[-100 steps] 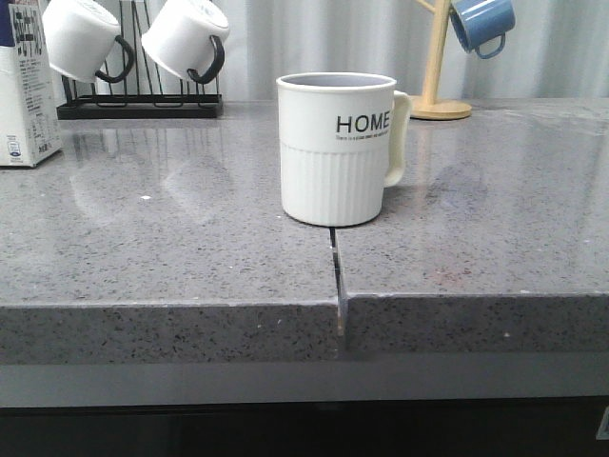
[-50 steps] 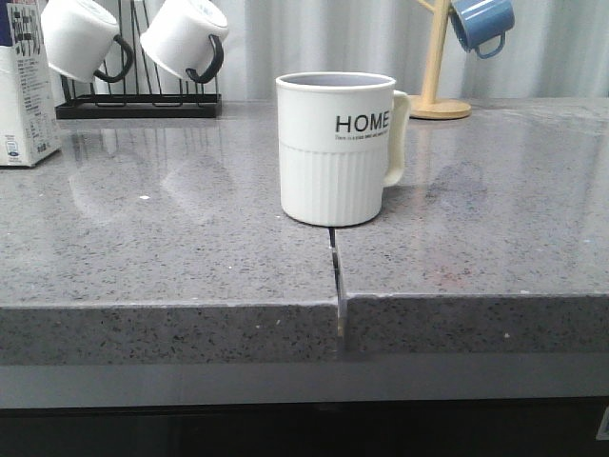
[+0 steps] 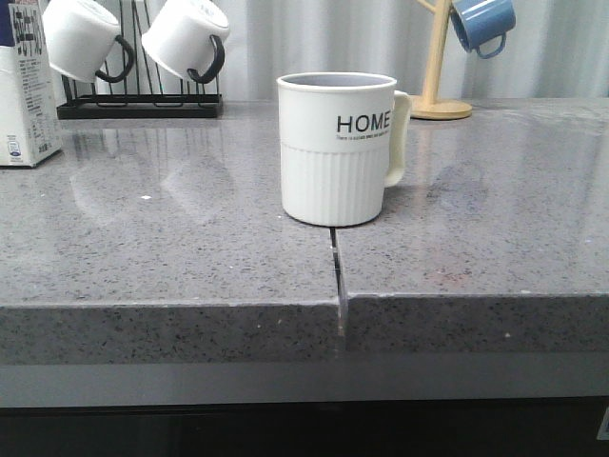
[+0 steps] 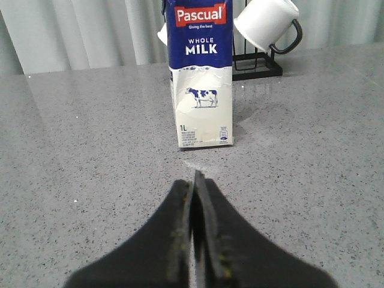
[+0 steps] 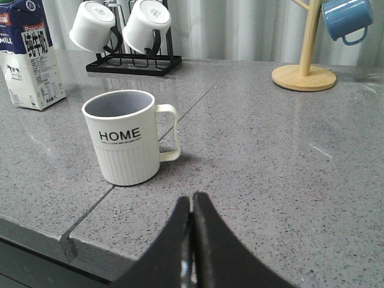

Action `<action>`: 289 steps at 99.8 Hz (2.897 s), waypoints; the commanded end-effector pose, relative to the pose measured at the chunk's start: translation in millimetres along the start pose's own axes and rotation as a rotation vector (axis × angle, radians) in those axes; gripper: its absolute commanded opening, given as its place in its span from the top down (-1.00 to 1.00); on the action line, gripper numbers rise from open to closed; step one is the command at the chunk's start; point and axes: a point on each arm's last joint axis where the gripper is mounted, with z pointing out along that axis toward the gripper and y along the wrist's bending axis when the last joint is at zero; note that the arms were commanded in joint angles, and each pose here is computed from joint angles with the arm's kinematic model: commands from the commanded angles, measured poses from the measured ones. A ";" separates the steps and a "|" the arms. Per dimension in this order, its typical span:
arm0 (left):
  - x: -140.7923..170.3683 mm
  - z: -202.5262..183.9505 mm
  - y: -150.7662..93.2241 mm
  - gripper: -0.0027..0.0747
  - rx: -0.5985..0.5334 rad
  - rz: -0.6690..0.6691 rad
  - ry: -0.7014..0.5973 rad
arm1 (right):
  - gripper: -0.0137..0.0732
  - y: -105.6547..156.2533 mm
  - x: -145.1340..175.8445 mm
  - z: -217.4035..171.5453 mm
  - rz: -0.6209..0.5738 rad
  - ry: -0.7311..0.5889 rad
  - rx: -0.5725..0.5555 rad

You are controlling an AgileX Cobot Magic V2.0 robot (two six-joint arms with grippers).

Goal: Place milk next to cup

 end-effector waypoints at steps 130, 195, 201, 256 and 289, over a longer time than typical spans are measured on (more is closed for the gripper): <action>-74.9 197.3 -7.0 -0.69 0.012 -0.137 -0.032 | 0.84 1.1 -14.0 -1.3 -0.010 -0.085 -0.003; -80.0 261.5 -7.6 -0.69 -0.021 -0.164 -0.178 | 0.84 1.1 -14.0 -1.3 -0.010 -0.085 -0.003; -78.5 266.3 -7.2 -0.69 -0.028 -0.166 -0.205 | 0.84 1.1 -14.0 -1.3 -0.010 -0.085 -0.003; -90.1 255.3 -19.4 0.58 0.007 -0.181 -0.295 | 0.84 1.1 -14.0 -1.3 -0.010 -0.085 -0.003; -104.7 201.6 -56.2 0.58 0.156 -0.183 -0.360 | 0.84 1.1 -14.0 -1.3 -0.010 -0.085 -0.003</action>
